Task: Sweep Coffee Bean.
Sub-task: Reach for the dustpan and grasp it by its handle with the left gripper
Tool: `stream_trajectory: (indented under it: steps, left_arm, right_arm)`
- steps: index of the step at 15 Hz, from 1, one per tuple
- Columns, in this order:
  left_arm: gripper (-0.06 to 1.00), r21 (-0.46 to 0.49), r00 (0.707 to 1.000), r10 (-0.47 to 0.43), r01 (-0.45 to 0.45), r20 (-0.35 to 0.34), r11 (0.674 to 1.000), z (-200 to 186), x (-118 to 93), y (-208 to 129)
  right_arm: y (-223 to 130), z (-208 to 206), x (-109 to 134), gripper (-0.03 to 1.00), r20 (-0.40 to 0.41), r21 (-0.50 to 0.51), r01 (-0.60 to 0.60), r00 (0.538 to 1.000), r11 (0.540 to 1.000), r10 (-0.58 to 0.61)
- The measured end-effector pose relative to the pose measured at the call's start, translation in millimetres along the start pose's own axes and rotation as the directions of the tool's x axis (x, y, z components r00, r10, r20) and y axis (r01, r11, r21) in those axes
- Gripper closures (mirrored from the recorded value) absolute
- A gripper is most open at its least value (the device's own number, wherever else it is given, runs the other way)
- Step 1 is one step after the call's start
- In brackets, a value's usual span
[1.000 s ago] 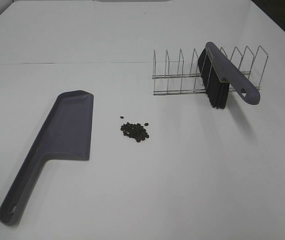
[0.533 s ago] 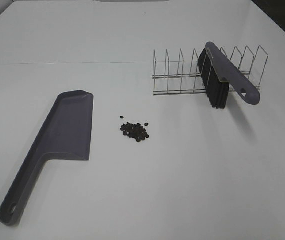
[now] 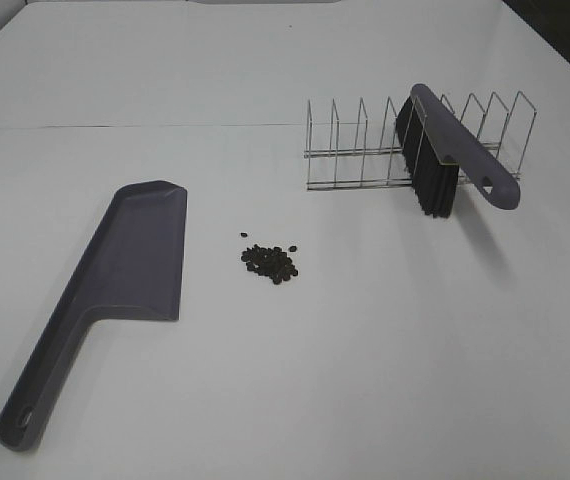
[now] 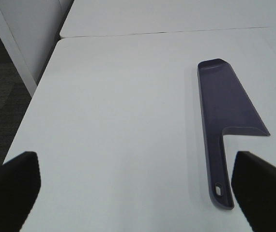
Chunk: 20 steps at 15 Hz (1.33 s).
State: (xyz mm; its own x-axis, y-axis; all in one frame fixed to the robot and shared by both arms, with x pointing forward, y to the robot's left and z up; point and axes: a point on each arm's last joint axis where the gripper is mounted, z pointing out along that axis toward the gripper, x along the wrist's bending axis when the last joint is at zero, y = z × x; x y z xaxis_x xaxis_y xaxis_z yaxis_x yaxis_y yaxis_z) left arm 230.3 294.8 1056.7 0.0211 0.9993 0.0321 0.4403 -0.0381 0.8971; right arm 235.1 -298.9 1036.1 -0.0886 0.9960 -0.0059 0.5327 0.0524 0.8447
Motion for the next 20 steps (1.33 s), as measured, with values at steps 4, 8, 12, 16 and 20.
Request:
stream_trajectory:
  steps: [4,8,12,16,20]
  left_arm:
    - [-0.04,0.0,1.0,0.0,0.0,0.0,1.0,0.0,0.0,0.0]
    - [-0.04,0.0,1.0,0.0,0.0,0.0,1.0,0.0,0.0,0.0]
    - [-0.04,0.0,1.0,-0.005,0.005,-0.004,1.0,0.0,0.4,0.0]
    - [-0.04,0.003,0.999,-0.024,0.024,-0.035,1.0,-0.1,3.2,-0.3]
    - [-0.04,0.003,0.999,-0.022,0.022,-0.042,1.0,-0.1,3.8,-0.3]
  right_arm:
    - [0.0,0.0,0.0,0.43,0.0,0.0,0.0,1.0,1.0,0.0]
    - [0.0,0.0,0.0,0.43,0.0,0.0,0.0,1.0,1.0,0.0]
    - [0.0,0.0,0.0,0.43,0.0,0.0,0.0,1.0,1.0,0.0]
    - [0.0,0.0,0.0,0.43,0.0,0.0,0.0,1.0,1.0,0.0]
    - [0.0,0.0,0.0,0.43,0.0,0.0,0.0,1.0,1.0,0.0]
